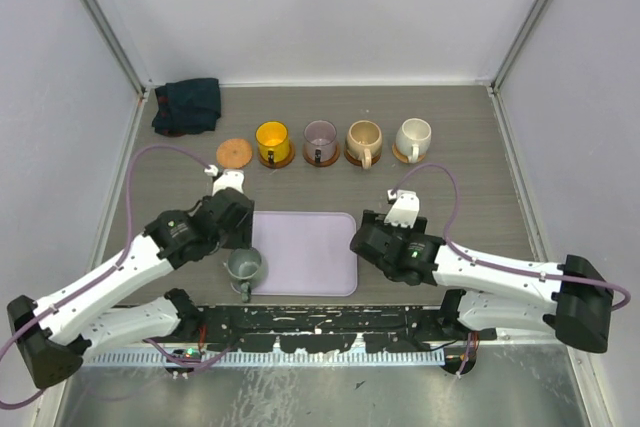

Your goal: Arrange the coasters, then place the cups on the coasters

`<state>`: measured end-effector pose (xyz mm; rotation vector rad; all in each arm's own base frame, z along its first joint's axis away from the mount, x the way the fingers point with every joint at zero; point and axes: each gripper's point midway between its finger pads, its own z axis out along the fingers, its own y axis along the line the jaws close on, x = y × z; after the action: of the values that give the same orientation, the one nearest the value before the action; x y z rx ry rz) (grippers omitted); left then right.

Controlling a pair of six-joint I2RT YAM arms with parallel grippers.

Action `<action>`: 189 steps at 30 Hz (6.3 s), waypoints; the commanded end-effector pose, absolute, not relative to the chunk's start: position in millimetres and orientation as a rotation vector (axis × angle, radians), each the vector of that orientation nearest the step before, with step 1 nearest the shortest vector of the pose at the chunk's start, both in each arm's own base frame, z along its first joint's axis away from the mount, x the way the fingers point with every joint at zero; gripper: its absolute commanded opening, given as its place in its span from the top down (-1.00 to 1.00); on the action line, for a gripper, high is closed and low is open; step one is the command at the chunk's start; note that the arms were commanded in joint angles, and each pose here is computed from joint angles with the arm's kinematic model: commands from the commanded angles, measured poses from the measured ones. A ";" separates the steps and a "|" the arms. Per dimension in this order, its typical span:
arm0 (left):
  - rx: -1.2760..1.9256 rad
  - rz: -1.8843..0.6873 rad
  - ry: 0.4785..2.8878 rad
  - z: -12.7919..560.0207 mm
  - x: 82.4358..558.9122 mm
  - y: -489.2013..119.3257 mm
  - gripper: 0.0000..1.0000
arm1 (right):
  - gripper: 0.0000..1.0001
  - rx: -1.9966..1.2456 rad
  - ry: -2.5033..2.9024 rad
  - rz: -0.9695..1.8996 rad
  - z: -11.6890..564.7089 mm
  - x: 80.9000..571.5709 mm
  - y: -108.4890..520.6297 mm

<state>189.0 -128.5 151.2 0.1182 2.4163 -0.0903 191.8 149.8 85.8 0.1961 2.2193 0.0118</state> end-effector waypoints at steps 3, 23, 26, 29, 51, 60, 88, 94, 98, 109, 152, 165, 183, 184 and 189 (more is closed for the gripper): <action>0.051 -0.168 2.468 161.1 153.4 -121.4 -0.16 | -0.92 0.243 2.097 -0.020 116.8 205.0 137.3; 0.149 -0.287 2.705 124.1 79.0 -142.0 -0.30 | -0.92 0.194 2.138 0.033 104.8 208.2 161.5; 0.180 -0.284 2.724 114.1 72.3 -149.2 -0.30 | -0.92 0.190 2.148 0.036 101.3 207.1 162.4; 0.203 -0.257 2.732 104.8 67.9 -155.0 -0.29 | -0.92 0.186 2.156 0.035 98.8 205.9 162.5; 0.119 -0.153 2.646 53.9 86.1 -157.5 0.01 | -0.93 0.206 2.206 0.068 82.1 195.6 160.0; 0.129 -0.143 2.657 45.9 85.7 -161.0 0.24 | -0.93 0.206 2.214 0.066 79.0 195.0 160.7; 0.164 -0.075 2.182 147.5 176.1 -178.8 1.00 | -0.93 0.188 2.209 0.059 71.3 195.2 159.1; 0.030 -0.072 2.152 149.8 215.9 -150.8 1.00 | -0.92 0.166 2.216 0.044 66.7 196.2 161.5; -0.042 -0.040 2.106 160.4 243.6 -129.3 1.00 | -0.92 0.163 2.218 0.036 64.3 195.9 160.6; -0.149 -0.038 2.044 172.2 318.8 -99.5 1.00 | -0.91 0.171 2.195 0.023 64.2 198.9 157.5; -0.137 -0.009 2.177 116.5 489.9 -67.4 1.00 | -0.91 0.335 2.109 -0.067 91.6 237.8 102.3; -0.146 -0.003 2.187 111.8 478.4 -64.2 1.00 | -0.91 0.315 2.133 -0.060 84.4 239.6 109.1; -0.142 -0.050 2.244 94.3 459.1 -69.7 0.90 | -0.92 0.303 2.149 -0.054 79.9 240.6 113.5; -0.140 -0.052 2.250 92.2 457.2 -69.9 0.82 | -0.92 0.302 2.148 -0.052 80.5 241.1 114.3; -0.137 -0.064 2.252 92.4 452.1 -70.8 0.30 | -0.93 0.297 2.147 -0.052 81.6 242.3 115.5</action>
<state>439.2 -64.8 55.5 -0.1207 2.3736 0.0072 234.6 109.8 73.0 0.2888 2.1778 -0.0793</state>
